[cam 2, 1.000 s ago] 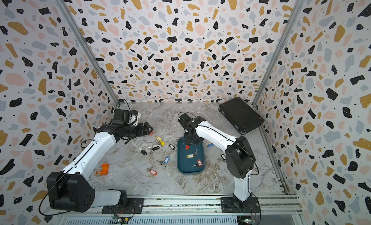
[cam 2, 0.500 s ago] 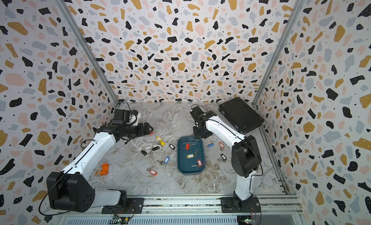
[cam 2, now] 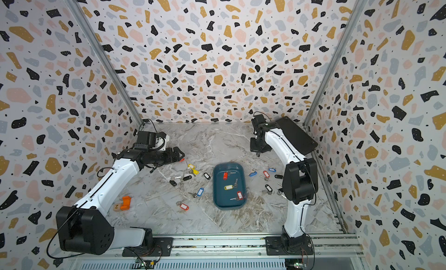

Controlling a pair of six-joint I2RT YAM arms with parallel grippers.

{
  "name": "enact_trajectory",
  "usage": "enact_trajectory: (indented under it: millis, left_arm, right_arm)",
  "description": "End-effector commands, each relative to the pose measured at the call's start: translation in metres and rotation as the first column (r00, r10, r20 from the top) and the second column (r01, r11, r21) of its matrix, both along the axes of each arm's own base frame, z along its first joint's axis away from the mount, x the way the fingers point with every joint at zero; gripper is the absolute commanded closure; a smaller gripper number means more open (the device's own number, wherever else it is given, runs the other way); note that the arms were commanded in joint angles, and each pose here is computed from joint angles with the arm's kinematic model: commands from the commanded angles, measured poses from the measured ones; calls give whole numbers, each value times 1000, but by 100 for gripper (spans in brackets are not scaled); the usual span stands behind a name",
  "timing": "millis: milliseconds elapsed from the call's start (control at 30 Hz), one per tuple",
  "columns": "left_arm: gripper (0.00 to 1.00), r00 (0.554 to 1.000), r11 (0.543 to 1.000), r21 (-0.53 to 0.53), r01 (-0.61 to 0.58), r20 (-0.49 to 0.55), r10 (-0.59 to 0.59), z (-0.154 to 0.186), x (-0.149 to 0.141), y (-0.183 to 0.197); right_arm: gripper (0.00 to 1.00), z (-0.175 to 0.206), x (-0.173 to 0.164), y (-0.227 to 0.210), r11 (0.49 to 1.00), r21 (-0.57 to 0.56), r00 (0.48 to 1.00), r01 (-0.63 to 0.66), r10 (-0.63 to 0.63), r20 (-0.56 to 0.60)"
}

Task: Take the keys out of the storage box
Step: Place the key at the center of the board.

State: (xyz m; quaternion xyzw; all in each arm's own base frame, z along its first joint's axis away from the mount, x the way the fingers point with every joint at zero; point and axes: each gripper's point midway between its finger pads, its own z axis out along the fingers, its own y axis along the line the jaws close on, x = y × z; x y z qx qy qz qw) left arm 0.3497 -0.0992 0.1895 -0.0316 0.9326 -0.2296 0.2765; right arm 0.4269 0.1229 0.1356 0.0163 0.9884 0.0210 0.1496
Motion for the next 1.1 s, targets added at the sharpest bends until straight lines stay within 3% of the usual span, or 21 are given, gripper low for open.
enact_trajectory:
  millis: [0, 200, 233, 267, 333, 467, 700, 867, 1067]
  left_arm:
    - [11, 999, 1000, -7, 15, 34, -14, 7, 1, -5]
    - [11, 999, 999, -4, 34, 16, -34, 2, -1, -13]
    - [11, 999, 999, -3, 34, 18, -34, 2, 0, -14]
    - [11, 999, 999, -2, 35, 14, -35, 1, 0, -14]
    - [11, 999, 999, 1, 34, 10, -34, 0, 0, -14]
    - [11, 999, 999, 12, 34, 4, -34, -3, 0, -14]
    - [14, 998, 997, 59, 57, 19, -58, -3, -2, -18]
    - [17, 981, 942, 316, 113, 115, -156, 7, -22, -40]
    - [20, 950, 895, 393, 213, 132, -284, 21, -48, -92]
  right_arm:
    - [100, -19, 5, -3, 1000, 23, 998, -7, 9, -66]
    - [100, -37, 5, -11, 999, 42, 995, 21, -17, -103]
    - [93, -37, 4, -13, 999, 34, 995, 24, -20, -103]
    - [79, -38, 3, -17, 999, 25, 994, 34, -32, -104]
    - [65, -39, 0, -19, 999, 39, 993, 36, -31, -114]
    - [52, -28, -13, -19, 998, 59, 994, 18, -11, -109]
    - [55, 8, -65, -24, 995, 101, 996, -2, 11, -87]
    - [61, 22, -126, -47, 998, 68, 999, 17, -13, -48]
    - [65, 37, -177, -83, 998, -64, 1000, 25, -24, 12]
